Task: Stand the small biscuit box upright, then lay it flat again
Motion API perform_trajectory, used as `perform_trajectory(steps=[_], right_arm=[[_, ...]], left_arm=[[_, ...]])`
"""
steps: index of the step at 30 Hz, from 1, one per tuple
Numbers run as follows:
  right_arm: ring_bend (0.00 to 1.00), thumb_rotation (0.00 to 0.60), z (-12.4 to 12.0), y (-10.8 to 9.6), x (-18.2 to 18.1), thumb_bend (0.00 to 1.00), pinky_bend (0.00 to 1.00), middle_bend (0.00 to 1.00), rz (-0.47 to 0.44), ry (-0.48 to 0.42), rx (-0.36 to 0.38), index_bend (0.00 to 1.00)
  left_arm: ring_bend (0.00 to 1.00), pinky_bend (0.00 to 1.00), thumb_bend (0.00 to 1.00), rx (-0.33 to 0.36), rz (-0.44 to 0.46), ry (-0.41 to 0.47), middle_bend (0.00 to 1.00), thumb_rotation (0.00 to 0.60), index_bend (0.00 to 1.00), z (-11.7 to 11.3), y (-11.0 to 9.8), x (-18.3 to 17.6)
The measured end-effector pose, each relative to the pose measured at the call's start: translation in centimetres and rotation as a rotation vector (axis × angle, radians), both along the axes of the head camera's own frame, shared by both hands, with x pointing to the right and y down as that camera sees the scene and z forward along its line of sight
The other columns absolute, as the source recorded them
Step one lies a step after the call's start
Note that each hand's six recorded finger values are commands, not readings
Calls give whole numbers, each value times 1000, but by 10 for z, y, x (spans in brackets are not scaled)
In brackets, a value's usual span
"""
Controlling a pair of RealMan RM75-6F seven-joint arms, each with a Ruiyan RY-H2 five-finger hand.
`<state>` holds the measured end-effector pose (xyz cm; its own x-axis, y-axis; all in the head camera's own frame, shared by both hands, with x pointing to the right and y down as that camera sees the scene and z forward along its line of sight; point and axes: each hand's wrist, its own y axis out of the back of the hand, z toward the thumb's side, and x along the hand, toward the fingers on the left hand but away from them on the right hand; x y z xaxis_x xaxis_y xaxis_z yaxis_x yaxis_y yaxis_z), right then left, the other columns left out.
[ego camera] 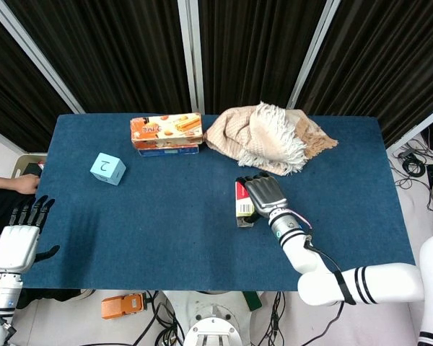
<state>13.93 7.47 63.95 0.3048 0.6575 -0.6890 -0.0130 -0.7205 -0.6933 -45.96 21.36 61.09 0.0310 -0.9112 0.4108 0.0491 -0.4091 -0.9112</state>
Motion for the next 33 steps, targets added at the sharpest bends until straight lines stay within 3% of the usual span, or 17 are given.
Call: perform_trajectory(steps=[6,15,19,25,33], right_arm=[[400,576,-8,-4,4,277,342,434,48,-102,31,481],[385,574,-12,-4,25,276,359,447,213,-435,52,439],[364,576,5,-1,44,276,329,446,302,-600,34,414],[328,578,48,8,71,277,295,446,390,-765,27,409],[280,578,97,33,78,277,227,441,462,-871,-9,379]], left_arm=[[0,0,0,2,0,2,46,600,71,0,-1,1],[0,0,0,20,6,19,46,600,71,2,-4,7],[0,0,0,22,11,30,47,600,71,4,-5,11],[0,0,0,15,21,32,47,600,71,6,-7,16],[0,0,0,11,21,32,46,600,71,5,-9,16]])
